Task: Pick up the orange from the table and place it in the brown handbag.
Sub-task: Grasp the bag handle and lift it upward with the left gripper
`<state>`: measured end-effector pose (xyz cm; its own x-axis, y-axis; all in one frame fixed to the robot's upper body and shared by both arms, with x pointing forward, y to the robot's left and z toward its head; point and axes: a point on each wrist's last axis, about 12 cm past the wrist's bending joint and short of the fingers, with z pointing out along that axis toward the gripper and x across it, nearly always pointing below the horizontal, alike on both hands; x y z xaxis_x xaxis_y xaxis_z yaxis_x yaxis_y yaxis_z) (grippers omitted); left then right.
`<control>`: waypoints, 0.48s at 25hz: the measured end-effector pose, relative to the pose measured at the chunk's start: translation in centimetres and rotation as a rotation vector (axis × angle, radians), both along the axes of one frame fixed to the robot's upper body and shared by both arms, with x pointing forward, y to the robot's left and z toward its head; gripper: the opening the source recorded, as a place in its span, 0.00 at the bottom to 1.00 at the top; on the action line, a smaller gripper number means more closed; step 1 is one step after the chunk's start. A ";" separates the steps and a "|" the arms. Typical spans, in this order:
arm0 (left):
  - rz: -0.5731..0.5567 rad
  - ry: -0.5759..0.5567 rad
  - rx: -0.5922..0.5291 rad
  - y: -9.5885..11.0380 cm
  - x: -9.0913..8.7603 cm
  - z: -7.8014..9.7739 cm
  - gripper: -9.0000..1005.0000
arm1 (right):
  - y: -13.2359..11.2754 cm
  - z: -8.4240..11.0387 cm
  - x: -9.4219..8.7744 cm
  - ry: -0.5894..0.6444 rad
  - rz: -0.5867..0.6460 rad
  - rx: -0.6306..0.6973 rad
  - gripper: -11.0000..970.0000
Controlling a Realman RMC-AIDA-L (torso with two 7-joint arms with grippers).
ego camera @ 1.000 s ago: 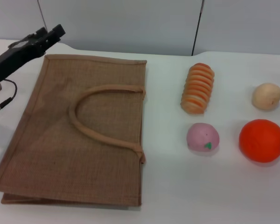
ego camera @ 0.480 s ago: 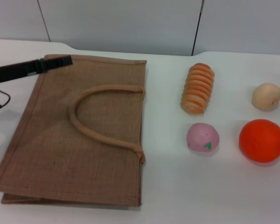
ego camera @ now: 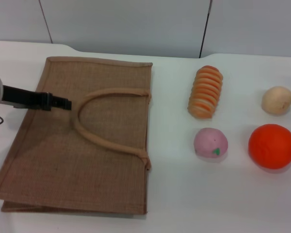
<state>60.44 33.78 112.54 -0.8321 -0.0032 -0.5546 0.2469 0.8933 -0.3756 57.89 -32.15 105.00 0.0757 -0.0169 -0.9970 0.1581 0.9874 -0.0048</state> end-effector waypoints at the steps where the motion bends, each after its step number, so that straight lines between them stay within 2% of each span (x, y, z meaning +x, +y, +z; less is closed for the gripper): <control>1: -0.009 0.016 0.019 -0.2 0.1 0.0 0.69 | 0.0 0.0 0.0 0.000 0.000 0.000 0.79; 5: -0.036 0.027 0.071 -0.9 0.8 0.3 0.69 | 0.0 0.0 0.0 0.000 0.000 0.000 0.79; 12: -0.078 0.007 0.090 -1.8 1.5 0.8 0.69 | 0.1 0.1 0.1 -0.003 0.004 -0.001 0.79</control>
<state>61.96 31.96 113.37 -0.8319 0.1110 -0.5436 0.3142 0.9018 -0.2968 58.03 -32.04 105.10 0.0786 -0.0174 -0.9968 0.1540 0.9881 -0.0051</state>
